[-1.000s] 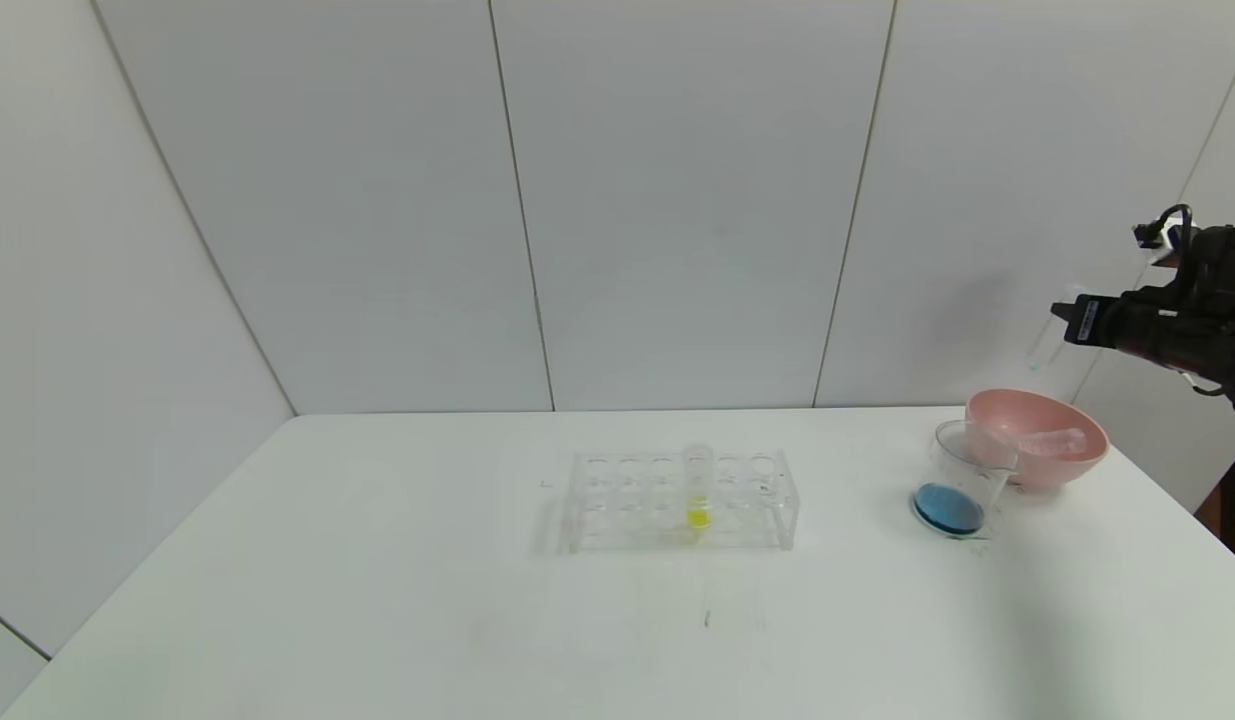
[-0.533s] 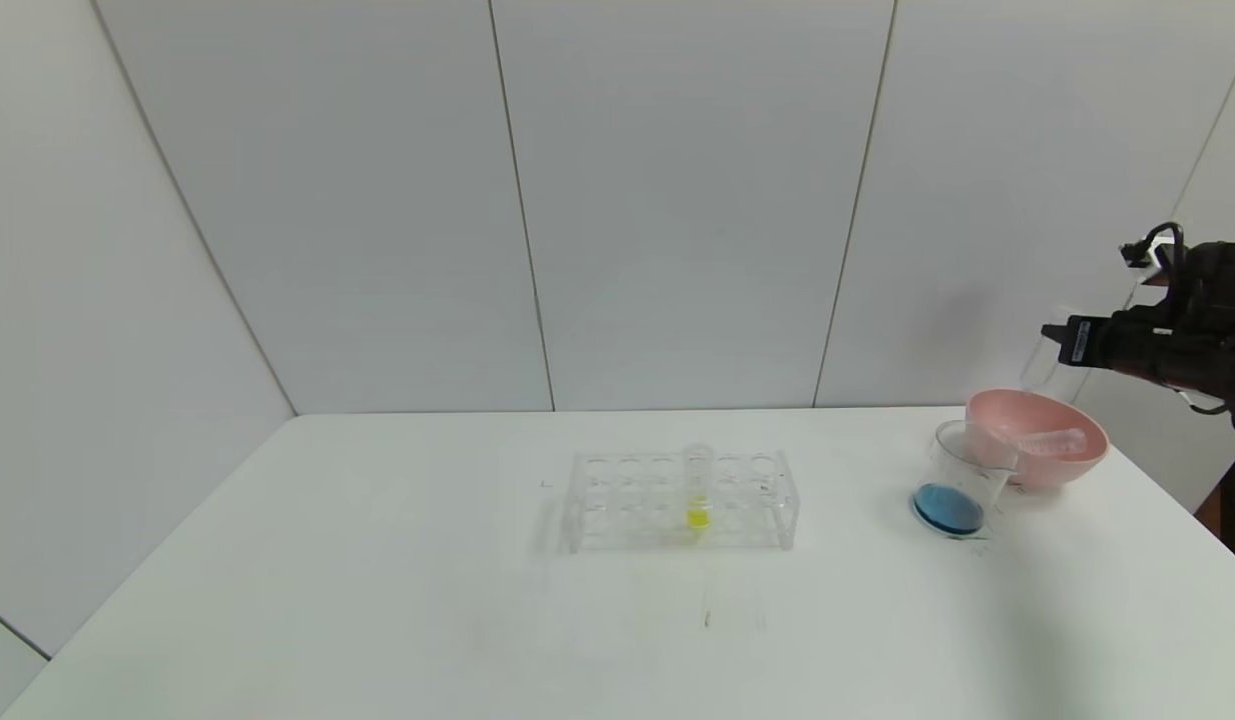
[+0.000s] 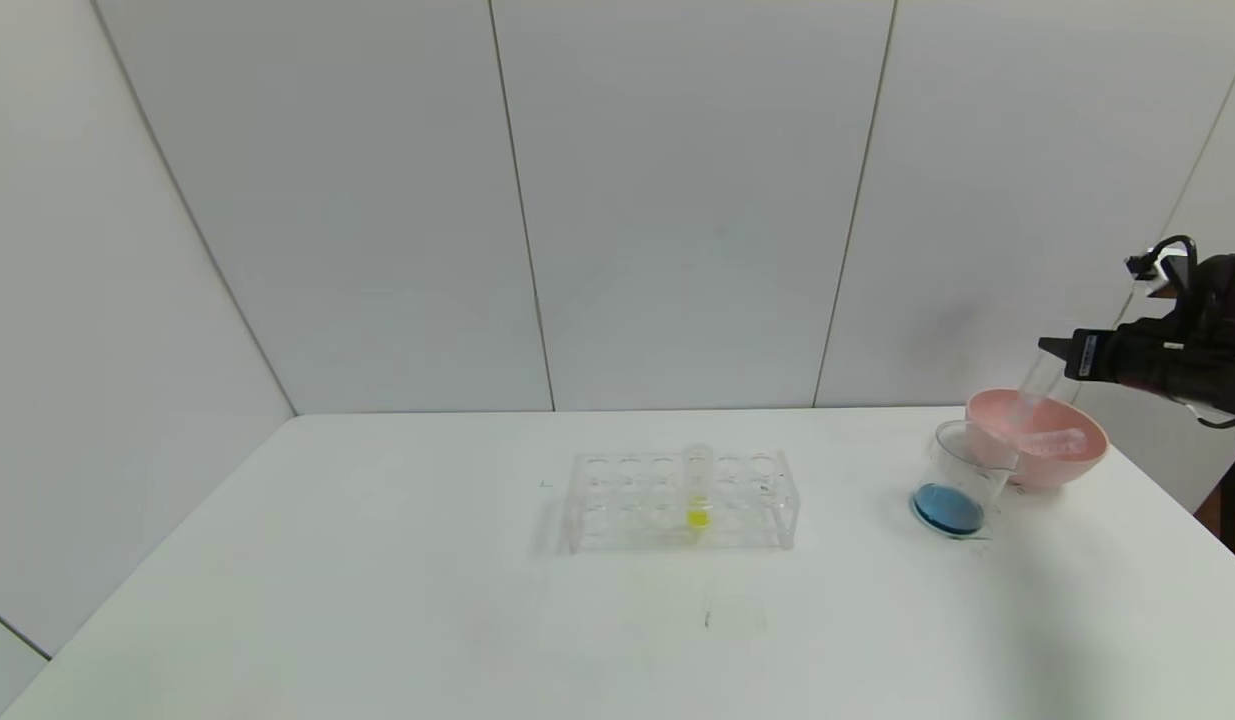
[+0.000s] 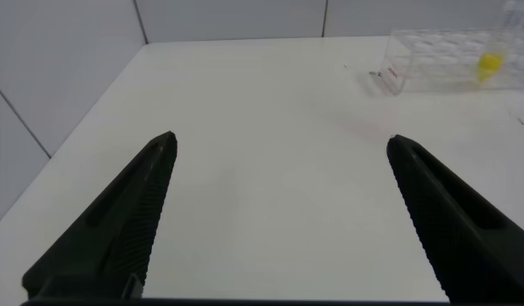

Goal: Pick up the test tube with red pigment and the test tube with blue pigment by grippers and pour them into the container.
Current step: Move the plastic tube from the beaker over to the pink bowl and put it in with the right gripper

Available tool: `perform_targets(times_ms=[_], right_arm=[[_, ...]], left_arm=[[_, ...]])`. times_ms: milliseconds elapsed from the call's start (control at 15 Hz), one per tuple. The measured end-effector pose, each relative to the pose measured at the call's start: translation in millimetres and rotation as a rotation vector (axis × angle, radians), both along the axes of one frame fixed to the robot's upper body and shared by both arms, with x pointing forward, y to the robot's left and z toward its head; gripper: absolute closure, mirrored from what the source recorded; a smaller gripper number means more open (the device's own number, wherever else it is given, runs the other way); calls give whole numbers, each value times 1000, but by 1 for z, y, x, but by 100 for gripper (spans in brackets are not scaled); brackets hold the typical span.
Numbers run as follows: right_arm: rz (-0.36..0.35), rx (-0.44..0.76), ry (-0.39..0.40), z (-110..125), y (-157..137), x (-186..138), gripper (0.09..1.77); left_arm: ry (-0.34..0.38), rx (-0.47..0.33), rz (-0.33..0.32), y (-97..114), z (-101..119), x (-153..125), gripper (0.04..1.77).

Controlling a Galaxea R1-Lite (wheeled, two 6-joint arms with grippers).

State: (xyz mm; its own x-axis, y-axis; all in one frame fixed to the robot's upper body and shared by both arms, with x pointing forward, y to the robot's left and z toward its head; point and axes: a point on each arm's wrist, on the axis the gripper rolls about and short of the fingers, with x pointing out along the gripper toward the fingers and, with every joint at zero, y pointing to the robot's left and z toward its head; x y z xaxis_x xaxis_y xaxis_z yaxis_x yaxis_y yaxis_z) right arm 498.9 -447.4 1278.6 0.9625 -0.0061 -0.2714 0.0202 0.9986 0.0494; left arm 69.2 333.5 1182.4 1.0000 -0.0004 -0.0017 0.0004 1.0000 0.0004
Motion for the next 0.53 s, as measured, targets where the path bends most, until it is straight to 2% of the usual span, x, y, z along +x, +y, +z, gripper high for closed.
perform_targets(times_ms=[267, 533], right_arm=[[5, -3, -14, -1, 0, -1, 70], [0, -16, -66, -1, -1, -4, 47]], left_arm=[[0, 0, 0, 0, 0, 0, 5], [0, 0, 0, 0, 0, 0, 5]])
